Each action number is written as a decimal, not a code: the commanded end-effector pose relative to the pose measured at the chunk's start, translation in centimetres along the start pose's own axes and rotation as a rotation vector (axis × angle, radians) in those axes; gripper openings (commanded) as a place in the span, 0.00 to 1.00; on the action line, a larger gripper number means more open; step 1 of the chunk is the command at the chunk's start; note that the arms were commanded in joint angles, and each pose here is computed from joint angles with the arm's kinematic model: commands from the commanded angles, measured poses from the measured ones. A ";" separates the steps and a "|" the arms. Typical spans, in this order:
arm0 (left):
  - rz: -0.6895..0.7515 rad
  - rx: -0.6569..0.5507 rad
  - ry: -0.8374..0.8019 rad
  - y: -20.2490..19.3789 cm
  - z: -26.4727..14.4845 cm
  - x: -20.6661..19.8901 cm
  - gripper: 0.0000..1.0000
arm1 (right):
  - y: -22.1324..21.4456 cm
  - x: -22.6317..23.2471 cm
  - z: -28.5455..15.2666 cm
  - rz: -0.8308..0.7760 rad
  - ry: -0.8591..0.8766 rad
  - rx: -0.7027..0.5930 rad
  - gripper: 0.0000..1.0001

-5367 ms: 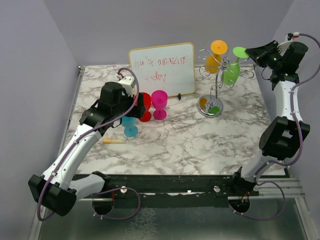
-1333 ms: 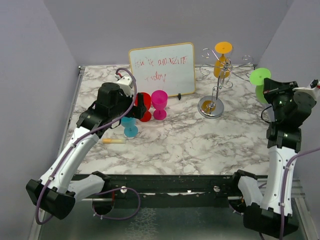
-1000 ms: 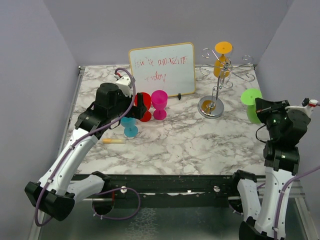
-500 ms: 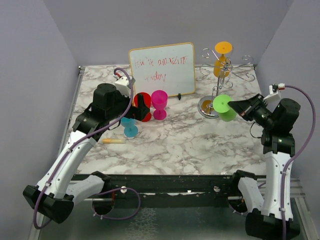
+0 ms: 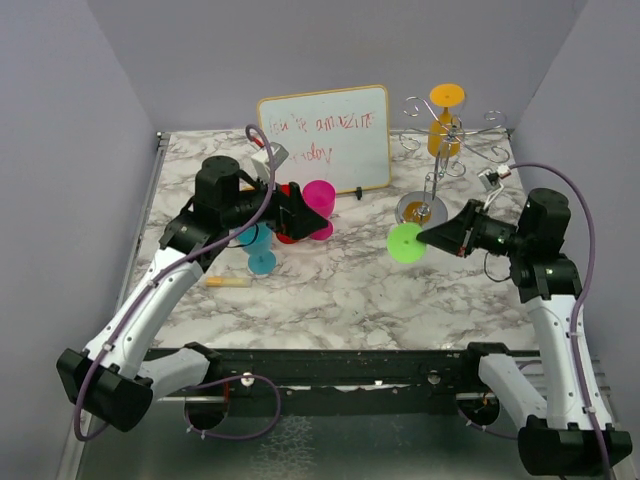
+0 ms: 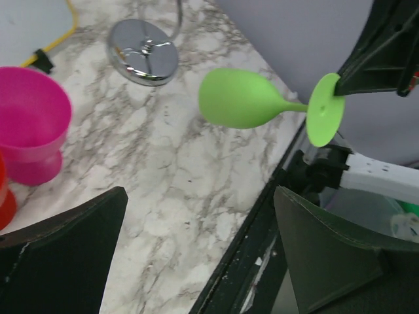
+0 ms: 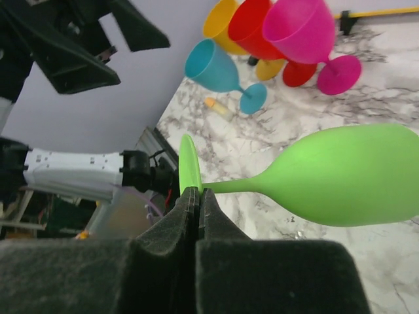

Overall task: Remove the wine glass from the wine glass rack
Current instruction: Place the wine glass at the center of the board.

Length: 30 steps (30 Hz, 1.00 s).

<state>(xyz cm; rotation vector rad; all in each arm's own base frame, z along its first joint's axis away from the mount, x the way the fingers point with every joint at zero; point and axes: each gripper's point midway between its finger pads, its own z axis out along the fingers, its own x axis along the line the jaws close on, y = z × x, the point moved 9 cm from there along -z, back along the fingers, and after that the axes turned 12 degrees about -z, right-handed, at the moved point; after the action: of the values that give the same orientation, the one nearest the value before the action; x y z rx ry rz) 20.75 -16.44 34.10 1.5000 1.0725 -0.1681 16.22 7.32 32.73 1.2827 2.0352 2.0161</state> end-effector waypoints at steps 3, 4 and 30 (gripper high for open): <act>0.034 0.136 -0.333 -0.9 1.7 -3.1 0.94 | 0.0 2.7 2.0 -0.122 0.136 0.078 0.01; 0.051 0.149 -0.357 -1.0 1.9 -3.6 0.94 | -0.2 2.9 2.6 -0.131 0.140 0.092 0.01; 0.074 0.357 -0.510 -3.5 4.2 -4.9 0.00 | 0.0 4.9 8.2 -0.294 0.394 0.098 0.14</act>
<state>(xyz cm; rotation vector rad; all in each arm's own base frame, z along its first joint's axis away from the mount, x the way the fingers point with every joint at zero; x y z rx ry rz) 17.95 -23.15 32.47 1.6734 0.6772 -0.6908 17.32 16.64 33.10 0.6856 2.3693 2.1369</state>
